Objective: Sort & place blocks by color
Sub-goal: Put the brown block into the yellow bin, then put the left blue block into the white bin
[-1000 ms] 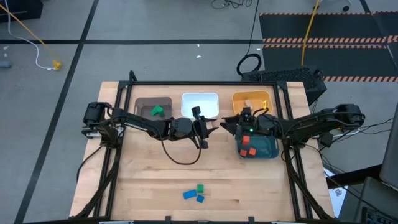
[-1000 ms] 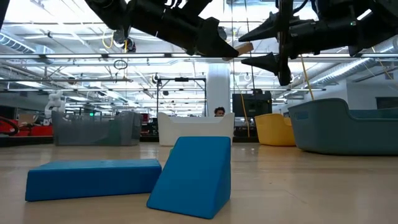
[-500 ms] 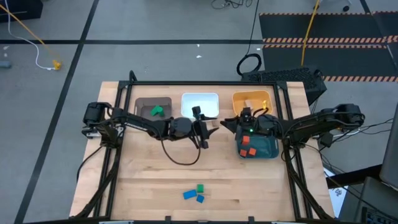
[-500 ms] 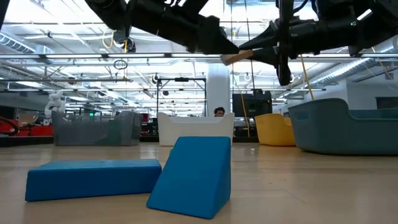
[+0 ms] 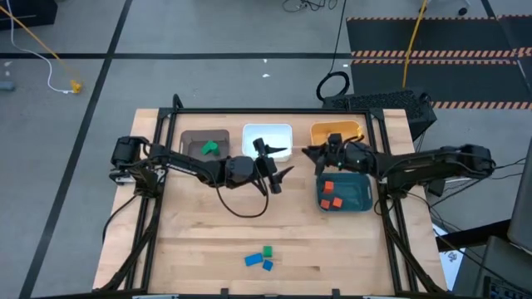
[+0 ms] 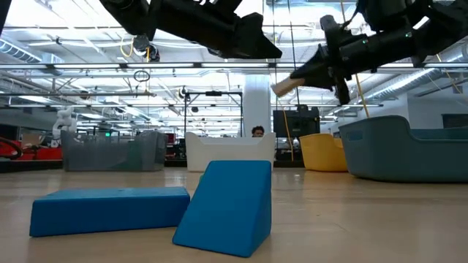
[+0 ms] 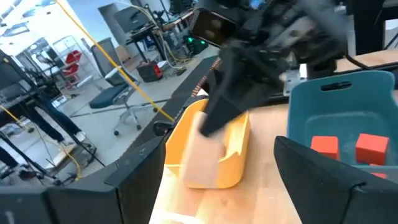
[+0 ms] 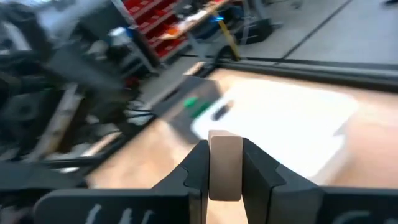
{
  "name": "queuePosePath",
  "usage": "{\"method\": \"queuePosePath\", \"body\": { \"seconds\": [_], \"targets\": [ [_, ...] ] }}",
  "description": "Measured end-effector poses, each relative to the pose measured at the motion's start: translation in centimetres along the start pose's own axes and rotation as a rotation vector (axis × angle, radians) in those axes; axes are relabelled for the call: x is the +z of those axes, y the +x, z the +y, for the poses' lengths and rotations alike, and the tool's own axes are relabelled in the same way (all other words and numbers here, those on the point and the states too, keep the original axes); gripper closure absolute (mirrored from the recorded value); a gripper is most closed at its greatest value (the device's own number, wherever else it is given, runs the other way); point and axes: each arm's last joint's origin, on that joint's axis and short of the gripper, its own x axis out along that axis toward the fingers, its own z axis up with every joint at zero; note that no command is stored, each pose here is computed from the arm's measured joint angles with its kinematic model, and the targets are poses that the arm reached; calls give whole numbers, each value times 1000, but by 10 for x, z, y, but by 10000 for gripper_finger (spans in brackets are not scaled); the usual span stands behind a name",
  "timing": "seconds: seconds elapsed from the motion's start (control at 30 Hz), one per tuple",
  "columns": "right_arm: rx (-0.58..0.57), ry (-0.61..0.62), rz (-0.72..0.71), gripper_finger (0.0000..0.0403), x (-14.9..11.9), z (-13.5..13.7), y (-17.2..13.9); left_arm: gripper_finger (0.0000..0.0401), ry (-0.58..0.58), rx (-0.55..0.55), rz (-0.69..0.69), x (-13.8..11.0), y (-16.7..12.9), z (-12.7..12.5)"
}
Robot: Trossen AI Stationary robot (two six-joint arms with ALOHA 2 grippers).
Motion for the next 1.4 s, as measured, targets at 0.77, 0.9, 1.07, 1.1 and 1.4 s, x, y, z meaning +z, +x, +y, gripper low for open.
{"method": "queuePosePath", "body": {
  "seconds": [0.77, 0.9, 1.07, 1.1, 1.4],
  "targets": [
    [-737, -167, 248, 359, 5, -72, -60, 125, -226, -38, 48, -2, -5, -11],
    [-791, -219, 250, 354, 5, -75, -61, 127, -227, -42, 53, -3, -6, -12],
    [-788, -235, 258, 293, 4, -75, -60, 126, -255, -48, 90, -6, -6, -14],
    [-788, -235, 258, 282, 4, -75, -60, 126, -265, -49, 103, -8, -6, -14],
    [-586, -167, 217, 214, 11, -65, -52, 127, -426, -210, 342, -28, -14, -26]
  ]
}}
